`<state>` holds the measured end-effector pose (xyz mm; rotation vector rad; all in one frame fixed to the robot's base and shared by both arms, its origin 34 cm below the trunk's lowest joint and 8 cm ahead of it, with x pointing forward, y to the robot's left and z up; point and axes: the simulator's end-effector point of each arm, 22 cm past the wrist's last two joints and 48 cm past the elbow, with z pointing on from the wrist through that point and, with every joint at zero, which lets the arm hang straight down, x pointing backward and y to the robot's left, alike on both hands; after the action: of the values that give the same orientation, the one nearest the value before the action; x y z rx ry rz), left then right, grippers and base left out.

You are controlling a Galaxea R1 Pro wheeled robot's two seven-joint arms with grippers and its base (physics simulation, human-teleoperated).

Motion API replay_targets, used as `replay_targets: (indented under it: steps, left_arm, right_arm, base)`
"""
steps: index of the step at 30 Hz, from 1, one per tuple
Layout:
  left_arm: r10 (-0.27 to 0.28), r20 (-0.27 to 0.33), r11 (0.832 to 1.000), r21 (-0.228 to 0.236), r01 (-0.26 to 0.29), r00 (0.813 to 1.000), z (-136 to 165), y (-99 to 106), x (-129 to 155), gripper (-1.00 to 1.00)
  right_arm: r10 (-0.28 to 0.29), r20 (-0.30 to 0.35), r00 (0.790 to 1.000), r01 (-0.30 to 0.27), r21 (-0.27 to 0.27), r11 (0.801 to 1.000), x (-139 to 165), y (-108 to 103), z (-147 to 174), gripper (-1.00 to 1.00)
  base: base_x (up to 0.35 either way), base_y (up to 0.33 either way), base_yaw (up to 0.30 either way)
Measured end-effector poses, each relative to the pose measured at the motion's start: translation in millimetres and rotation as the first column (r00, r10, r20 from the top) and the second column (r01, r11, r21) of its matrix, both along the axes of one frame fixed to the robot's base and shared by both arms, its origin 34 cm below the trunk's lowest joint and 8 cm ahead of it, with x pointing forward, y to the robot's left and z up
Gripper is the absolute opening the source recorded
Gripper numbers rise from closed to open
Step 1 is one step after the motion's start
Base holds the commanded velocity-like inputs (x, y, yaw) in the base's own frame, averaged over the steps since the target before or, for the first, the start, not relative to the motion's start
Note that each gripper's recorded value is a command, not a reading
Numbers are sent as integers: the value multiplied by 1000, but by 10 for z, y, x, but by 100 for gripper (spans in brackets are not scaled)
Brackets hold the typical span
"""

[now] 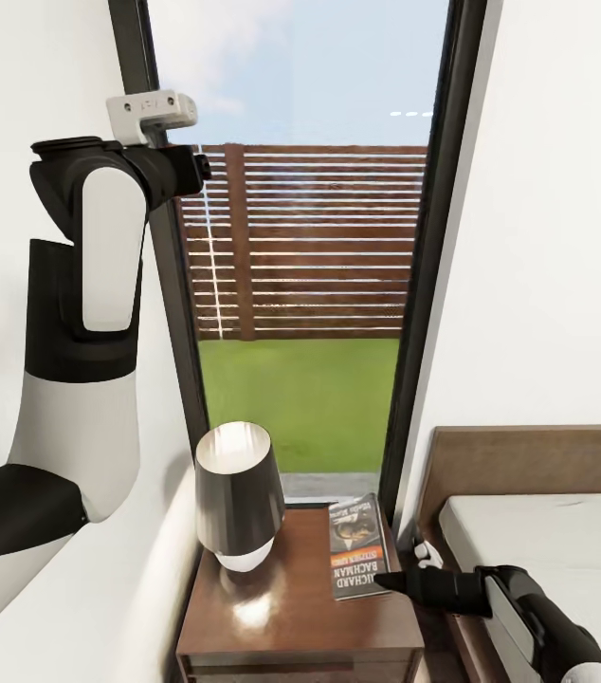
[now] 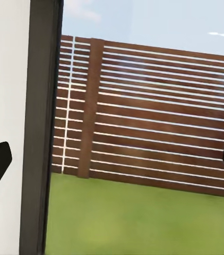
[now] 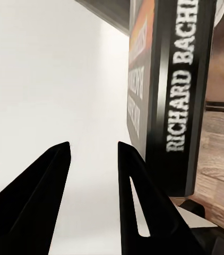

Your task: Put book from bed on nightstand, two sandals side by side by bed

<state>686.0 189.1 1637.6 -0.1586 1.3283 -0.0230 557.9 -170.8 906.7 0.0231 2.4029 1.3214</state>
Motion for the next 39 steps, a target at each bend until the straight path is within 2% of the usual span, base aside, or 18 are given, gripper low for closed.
replay_targets:
  steps: [3,10,18,20,27,34,39]
  left_arm:
    - [0,2,1000,0,0,1000,12,-2,-6,100]
    - [1,13,1000,0,-1,1000,72,-1,-31,100]
    - [1,15,1000,0,-1,1000,83,0,-37,100]
    - [1,15,1000,0,-1,1000,83,2,-37,100]
    - [3,15,1000,9,-3,1000,79,-24,-40,100]
    - [4,17,999,37,-4,1000,69,-116,-51,100]
    - [2,18,999,47,-3,1000,69,-156,-56,100]
  right_arm:
    - [4,-1,1000,-4,10,1000,117,13,131,-100]
    - [2,-67,998,0,29,1000,288,-46,329,-100]
    - [-9,-61,998,11,34,999,490,-119,540,-100]
    - [-12,-71,997,15,40,999,499,-125,554,-100]
    - [3,-96,995,9,121,993,463,-65,666,-100]
    - [8,-111,994,9,153,988,424,-51,668,-100]
    - [1,-152,988,23,159,987,344,-69,529,-100]
  base:
    - [0,0,0]
    - [3,0,0]
    - [54,0,0]
    - [38,0,0]
    - [14,0,0]
    - [4,0,0]
    - [0,0,0]
